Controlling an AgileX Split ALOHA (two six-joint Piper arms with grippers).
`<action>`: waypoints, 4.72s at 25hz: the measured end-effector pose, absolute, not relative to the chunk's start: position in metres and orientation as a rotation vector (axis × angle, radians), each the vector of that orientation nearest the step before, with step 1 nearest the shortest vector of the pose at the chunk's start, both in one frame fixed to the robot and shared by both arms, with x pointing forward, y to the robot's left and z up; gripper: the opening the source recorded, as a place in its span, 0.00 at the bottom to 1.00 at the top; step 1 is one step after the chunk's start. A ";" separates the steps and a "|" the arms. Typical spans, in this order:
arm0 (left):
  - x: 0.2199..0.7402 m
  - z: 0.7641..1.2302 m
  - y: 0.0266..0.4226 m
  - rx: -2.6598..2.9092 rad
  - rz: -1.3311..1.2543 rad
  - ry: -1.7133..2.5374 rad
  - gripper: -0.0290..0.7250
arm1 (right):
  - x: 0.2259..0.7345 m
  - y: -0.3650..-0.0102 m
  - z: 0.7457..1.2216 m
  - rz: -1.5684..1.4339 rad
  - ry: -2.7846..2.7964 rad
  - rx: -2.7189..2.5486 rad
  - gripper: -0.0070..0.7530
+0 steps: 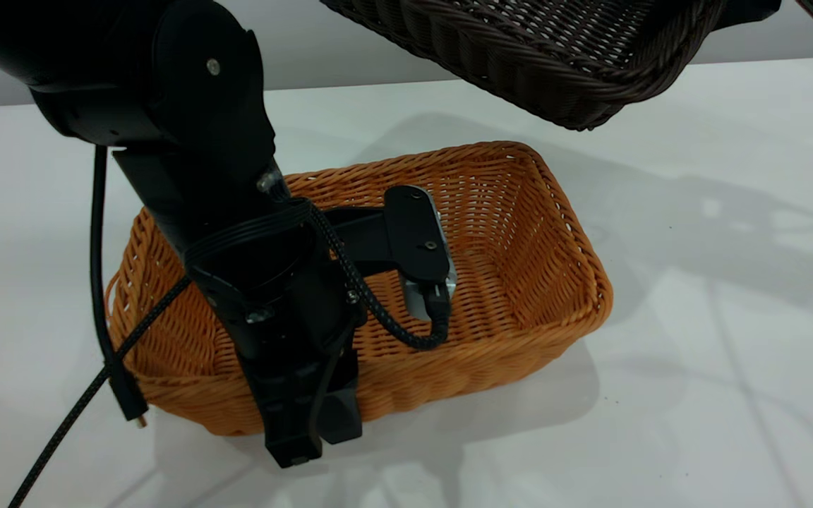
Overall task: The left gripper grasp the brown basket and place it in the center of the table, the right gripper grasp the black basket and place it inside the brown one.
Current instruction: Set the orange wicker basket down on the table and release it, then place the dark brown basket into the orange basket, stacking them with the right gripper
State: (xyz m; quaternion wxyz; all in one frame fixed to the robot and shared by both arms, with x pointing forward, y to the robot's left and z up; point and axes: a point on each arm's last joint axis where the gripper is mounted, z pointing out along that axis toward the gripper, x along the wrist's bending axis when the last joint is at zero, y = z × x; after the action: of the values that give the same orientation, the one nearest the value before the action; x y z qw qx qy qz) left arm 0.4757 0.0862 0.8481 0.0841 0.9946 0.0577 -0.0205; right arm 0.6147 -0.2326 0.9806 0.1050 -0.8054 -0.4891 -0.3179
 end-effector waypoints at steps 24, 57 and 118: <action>0.473 0.966 0.083 2.664 0.323 0.184 0.94 | 0.614 -0.232 0.980 -0.932 -1.482 -2.355 0.16; 0.427 1.161 0.112 1.951 0.824 0.209 0.93 | 0.625 -0.140 0.975 -0.385 -2.295 -1.602 0.16; 0.427 1.160 0.113 1.963 0.820 0.204 0.92 | 0.633 -0.136 0.911 -0.203 -2.095 -1.714 0.64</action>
State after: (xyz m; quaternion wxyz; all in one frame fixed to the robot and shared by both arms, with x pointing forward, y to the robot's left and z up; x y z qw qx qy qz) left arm 0.4271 0.1125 1.1597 0.4812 0.8052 0.0836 0.3362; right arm 0.6334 -0.1356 0.9113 0.2119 -0.6171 -0.7543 -0.0732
